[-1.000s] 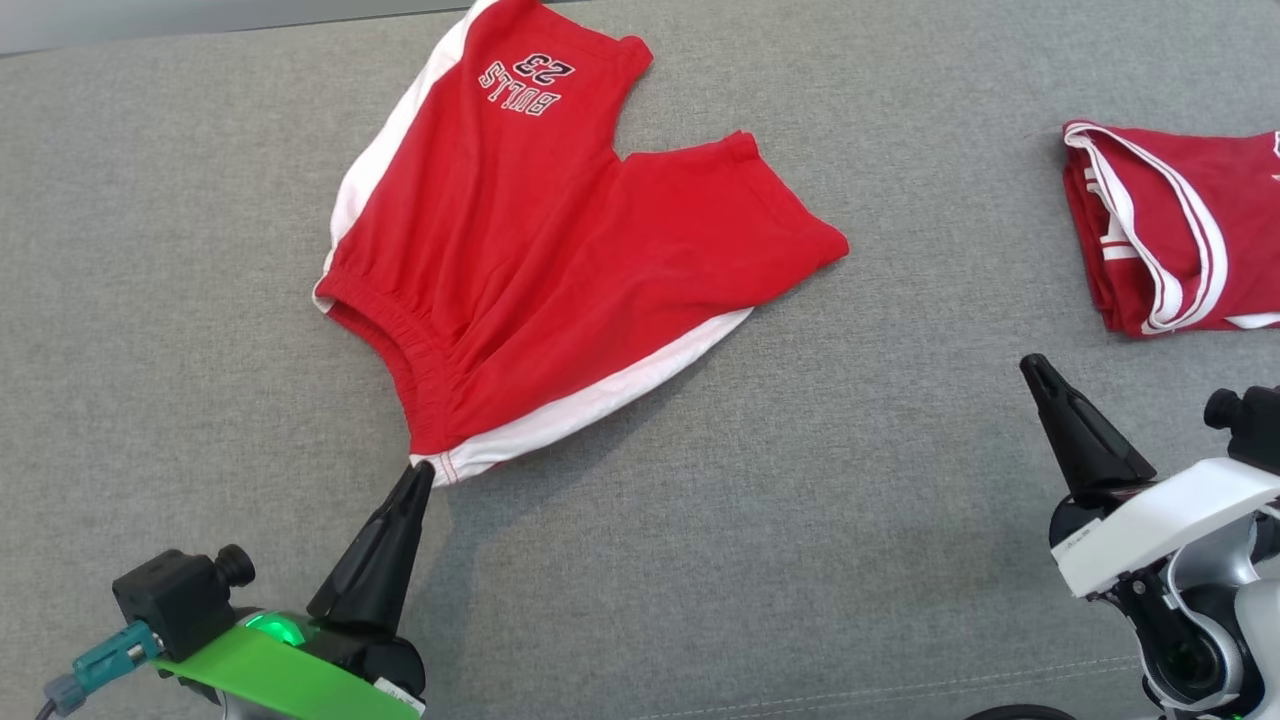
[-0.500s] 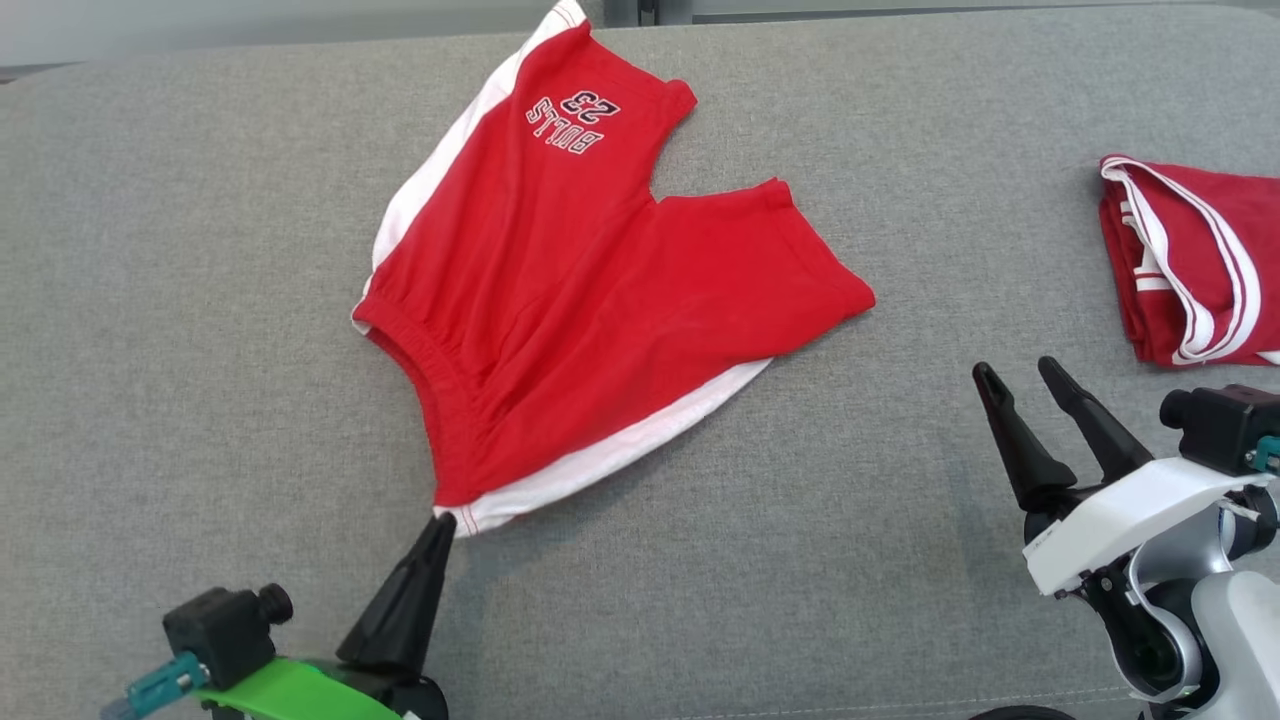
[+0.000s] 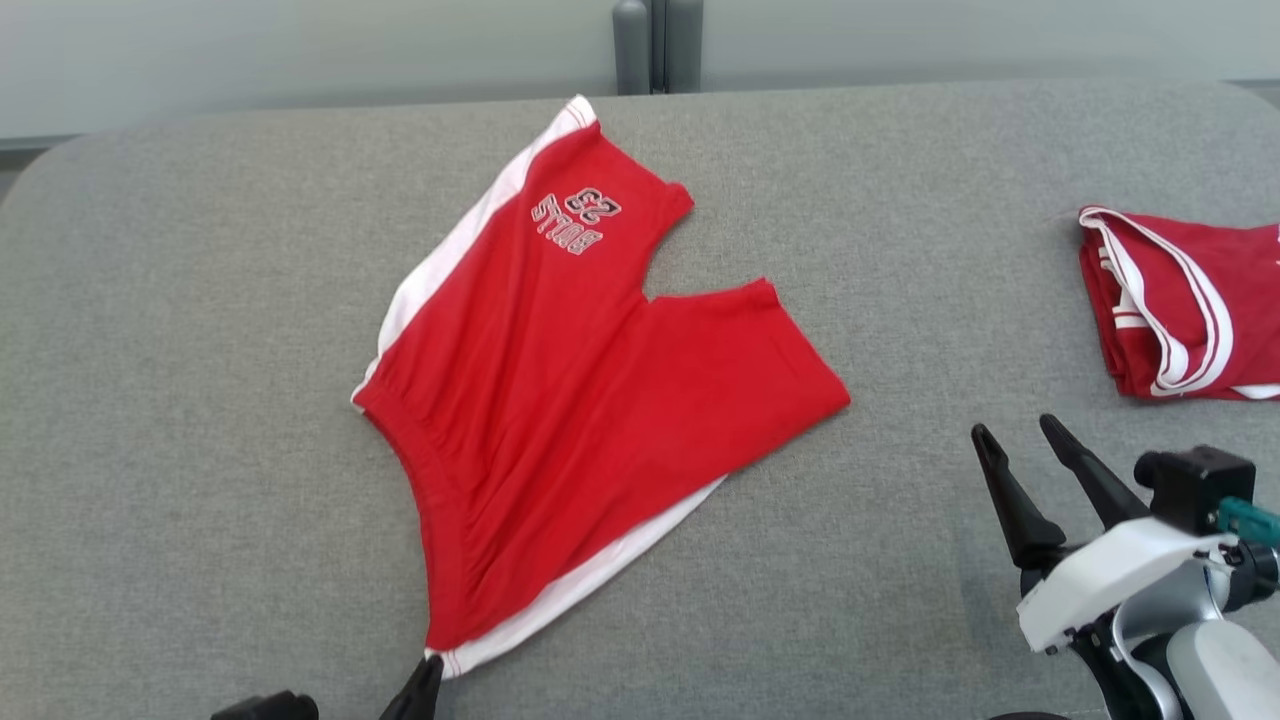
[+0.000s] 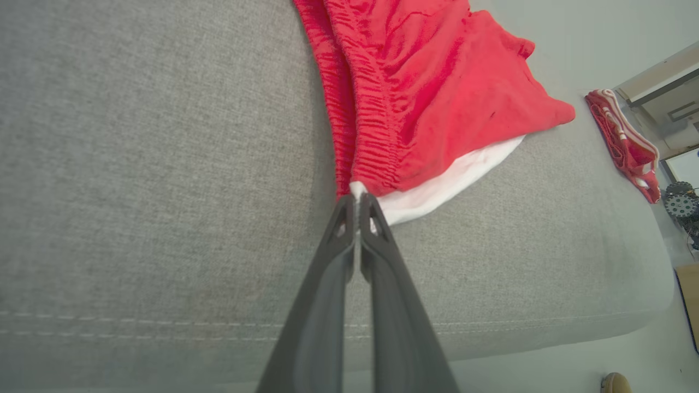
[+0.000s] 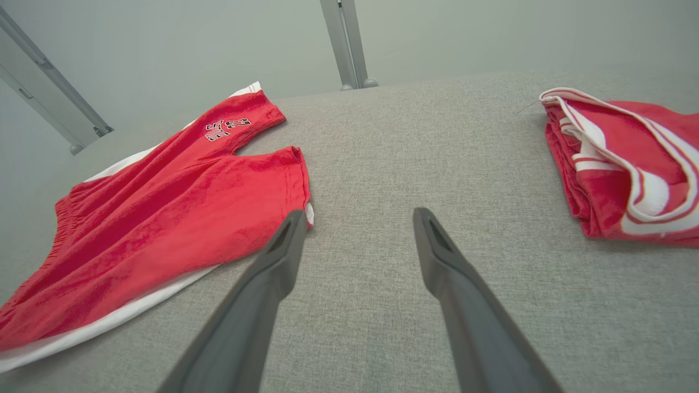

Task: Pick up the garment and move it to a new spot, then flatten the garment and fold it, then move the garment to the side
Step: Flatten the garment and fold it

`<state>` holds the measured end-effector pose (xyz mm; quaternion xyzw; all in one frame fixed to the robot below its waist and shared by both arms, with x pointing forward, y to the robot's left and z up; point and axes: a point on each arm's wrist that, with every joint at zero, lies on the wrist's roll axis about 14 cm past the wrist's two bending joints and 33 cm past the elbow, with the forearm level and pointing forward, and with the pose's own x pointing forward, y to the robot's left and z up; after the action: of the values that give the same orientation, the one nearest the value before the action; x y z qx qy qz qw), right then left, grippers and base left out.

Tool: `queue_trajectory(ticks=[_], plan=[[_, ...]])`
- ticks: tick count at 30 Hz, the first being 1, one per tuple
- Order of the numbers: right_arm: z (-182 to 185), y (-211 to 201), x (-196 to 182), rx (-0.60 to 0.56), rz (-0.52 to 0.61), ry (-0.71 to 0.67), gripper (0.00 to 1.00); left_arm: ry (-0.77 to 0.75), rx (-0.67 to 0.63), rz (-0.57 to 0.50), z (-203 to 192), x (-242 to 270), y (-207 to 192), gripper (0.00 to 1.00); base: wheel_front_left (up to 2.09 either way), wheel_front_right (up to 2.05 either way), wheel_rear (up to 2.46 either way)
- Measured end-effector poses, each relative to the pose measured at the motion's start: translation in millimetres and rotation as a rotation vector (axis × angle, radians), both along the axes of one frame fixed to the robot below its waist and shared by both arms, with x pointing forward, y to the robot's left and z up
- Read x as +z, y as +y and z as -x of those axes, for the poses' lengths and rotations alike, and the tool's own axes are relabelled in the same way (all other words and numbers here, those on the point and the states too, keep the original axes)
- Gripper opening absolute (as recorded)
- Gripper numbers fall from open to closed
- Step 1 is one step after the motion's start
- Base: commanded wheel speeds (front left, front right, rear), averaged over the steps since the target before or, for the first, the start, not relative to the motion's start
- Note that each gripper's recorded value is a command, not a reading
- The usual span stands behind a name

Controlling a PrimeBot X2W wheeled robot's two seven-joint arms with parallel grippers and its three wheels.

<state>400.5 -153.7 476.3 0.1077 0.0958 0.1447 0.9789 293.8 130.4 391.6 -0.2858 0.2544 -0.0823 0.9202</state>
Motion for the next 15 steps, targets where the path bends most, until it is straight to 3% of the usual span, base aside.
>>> queue_trajectory(ticks=[8, 15], plan=[[23.7, -3.1, -0.6, -0.027, 0.078, -0.127, 1.0, -0.003, 0.169, -0.063, 6.9, -7.6, 40.9, 0.0, 0.0, 0.0, 0.0], [42.2, 13.0, -16.7, -0.02, 0.116, -0.125, 1.0, -0.087, 0.296, -0.079, 5.1, 4.9, 64.7, 0.0, 0.0, 0.0, 0.0]])
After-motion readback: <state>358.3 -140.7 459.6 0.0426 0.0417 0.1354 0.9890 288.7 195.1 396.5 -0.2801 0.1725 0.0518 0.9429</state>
